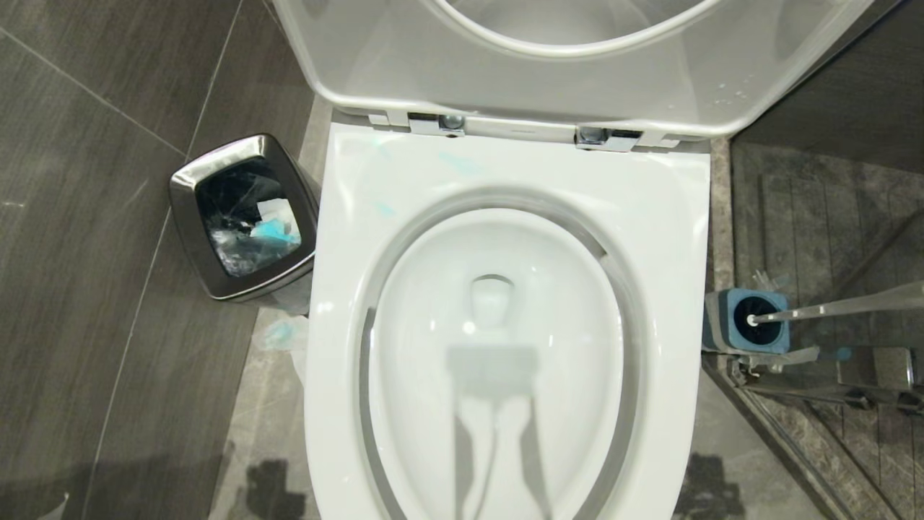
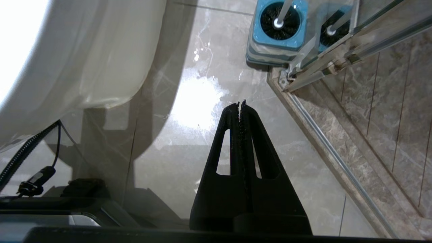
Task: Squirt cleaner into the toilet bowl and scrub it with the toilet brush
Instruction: Pour in the cleaning agent
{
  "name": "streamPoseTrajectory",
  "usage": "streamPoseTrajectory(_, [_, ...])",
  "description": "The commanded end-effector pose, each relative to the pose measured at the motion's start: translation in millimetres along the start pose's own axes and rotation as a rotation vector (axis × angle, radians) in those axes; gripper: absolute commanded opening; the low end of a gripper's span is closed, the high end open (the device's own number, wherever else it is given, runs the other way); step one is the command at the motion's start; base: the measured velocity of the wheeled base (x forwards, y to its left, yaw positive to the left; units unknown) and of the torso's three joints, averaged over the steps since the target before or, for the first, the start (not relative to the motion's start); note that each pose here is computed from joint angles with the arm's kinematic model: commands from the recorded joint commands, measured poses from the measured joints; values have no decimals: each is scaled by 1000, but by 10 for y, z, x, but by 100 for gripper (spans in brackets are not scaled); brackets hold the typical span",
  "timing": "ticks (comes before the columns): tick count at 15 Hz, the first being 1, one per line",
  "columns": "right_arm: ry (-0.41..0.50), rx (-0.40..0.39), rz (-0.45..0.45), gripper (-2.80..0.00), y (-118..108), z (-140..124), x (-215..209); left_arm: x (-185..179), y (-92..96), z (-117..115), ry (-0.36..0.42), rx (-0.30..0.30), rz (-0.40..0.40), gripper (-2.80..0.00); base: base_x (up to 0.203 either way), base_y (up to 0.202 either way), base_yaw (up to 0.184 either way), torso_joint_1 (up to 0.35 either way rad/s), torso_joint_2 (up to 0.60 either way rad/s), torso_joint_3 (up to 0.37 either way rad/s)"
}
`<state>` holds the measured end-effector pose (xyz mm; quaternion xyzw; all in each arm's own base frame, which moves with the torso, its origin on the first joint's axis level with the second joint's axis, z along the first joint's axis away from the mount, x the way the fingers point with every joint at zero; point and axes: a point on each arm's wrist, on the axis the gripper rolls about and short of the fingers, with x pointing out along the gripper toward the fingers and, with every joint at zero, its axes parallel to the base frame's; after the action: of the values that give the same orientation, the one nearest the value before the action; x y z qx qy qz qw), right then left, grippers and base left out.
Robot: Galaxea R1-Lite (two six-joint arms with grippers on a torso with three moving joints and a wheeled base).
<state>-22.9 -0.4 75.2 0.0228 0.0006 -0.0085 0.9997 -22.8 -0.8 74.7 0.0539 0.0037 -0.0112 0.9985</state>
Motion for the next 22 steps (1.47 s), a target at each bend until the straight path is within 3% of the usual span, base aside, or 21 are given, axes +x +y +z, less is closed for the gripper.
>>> streamPoseTrajectory(1, [3,0,0,-280,0,-5,2,1,-1,-5,2,1,0,-280,0,0,0,4,4,-195])
streamPoseTrajectory(22, [-24,-14,-14,-280,0,80,-25,1,0,-4,1,-4,0,-280,0,0,0,0,0,-12])
